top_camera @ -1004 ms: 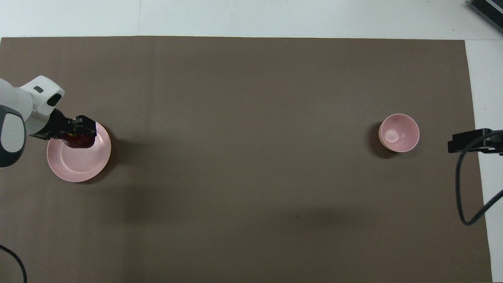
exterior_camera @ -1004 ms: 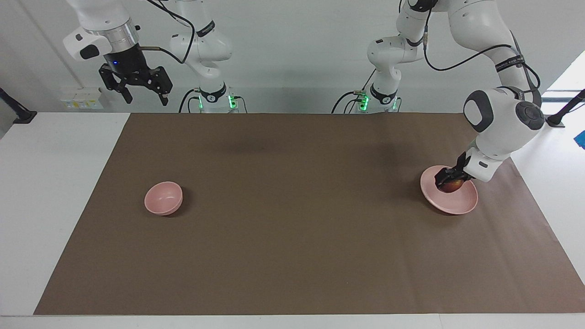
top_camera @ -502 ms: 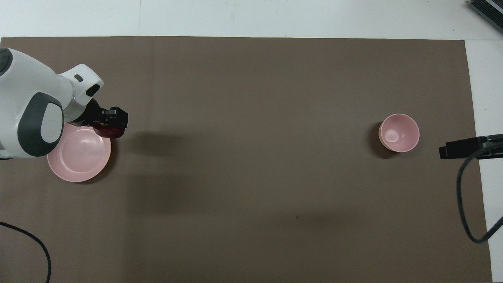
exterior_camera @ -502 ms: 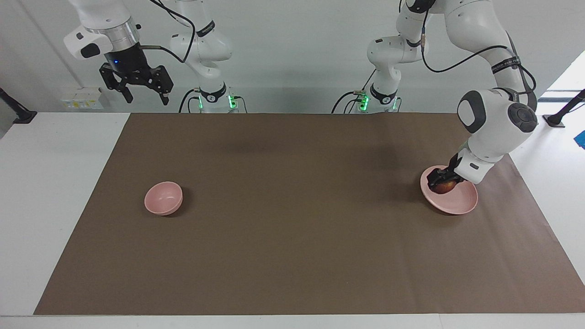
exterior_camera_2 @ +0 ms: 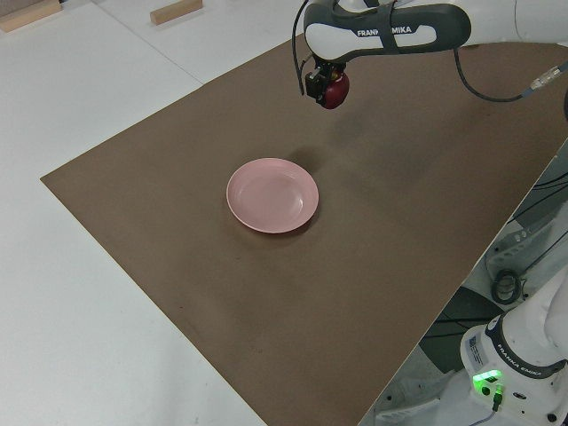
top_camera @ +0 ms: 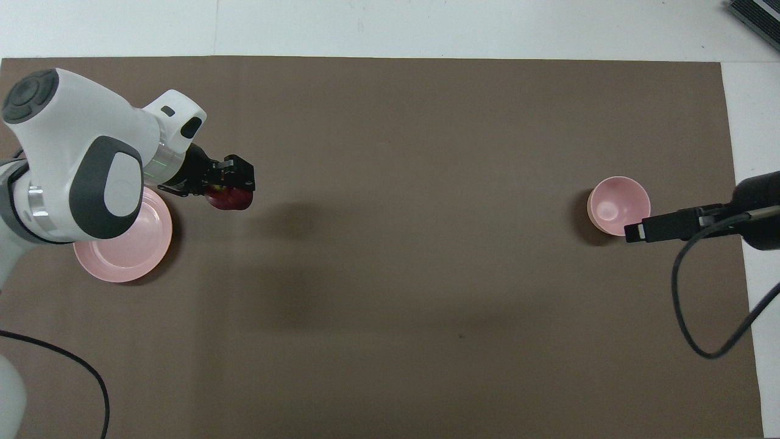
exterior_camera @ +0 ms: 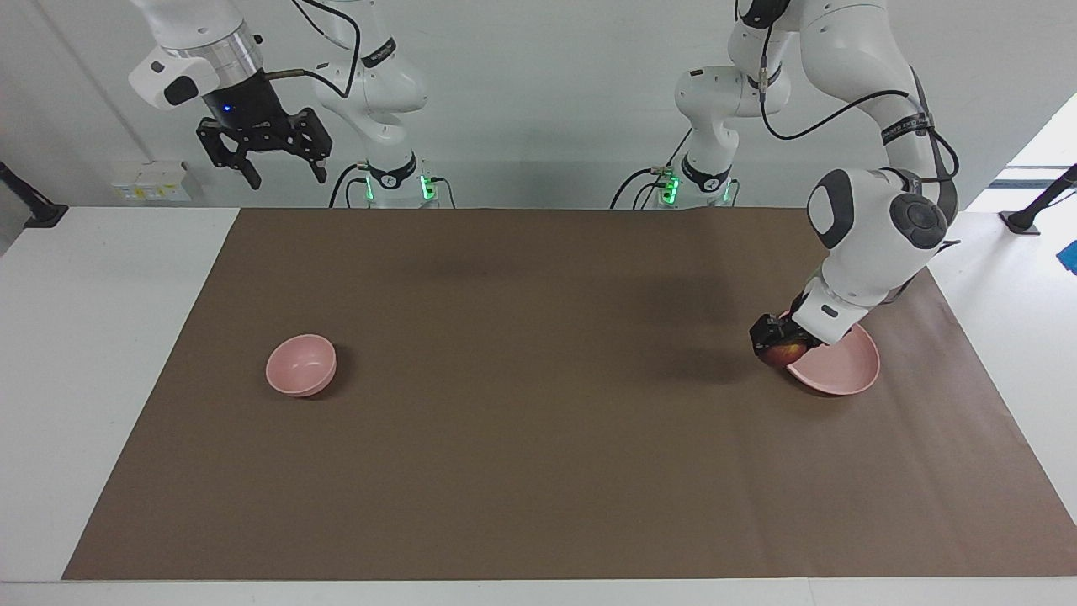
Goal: Move apple from plate to bowl
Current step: 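Lift the apple with the left gripper while the right gripper reaches toward it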
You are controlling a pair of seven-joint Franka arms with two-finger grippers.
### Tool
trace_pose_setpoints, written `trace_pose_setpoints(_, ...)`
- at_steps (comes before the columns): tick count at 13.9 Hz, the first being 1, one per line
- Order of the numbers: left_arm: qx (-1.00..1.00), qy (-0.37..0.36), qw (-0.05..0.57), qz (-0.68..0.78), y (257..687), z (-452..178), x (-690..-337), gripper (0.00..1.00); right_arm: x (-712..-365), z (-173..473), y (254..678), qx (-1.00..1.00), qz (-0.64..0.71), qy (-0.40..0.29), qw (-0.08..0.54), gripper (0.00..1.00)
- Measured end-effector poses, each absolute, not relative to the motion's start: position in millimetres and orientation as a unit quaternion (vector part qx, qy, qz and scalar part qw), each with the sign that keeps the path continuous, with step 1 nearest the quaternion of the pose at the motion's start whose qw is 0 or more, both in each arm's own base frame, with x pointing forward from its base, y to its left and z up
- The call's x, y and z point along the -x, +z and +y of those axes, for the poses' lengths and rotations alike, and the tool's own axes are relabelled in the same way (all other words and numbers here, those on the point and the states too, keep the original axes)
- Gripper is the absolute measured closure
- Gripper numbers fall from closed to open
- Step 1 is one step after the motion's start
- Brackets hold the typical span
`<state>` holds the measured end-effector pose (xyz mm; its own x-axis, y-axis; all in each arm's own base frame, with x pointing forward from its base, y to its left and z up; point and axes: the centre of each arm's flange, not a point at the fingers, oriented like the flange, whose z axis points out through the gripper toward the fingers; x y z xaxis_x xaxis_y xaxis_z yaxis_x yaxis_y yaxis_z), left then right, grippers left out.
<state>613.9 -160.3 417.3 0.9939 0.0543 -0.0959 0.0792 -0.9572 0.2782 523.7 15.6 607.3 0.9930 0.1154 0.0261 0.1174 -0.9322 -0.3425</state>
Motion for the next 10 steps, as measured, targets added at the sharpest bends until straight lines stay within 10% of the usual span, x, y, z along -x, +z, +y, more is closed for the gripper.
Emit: trace_pose_setpoints(10, -0.861, -0.205, 0.371, 0.281, 456.3, -293.9, -586.6, 0.21, -546.2, 44.3, 567.5, 0.935, -0.064, -0.001, 0.348, 0.00)
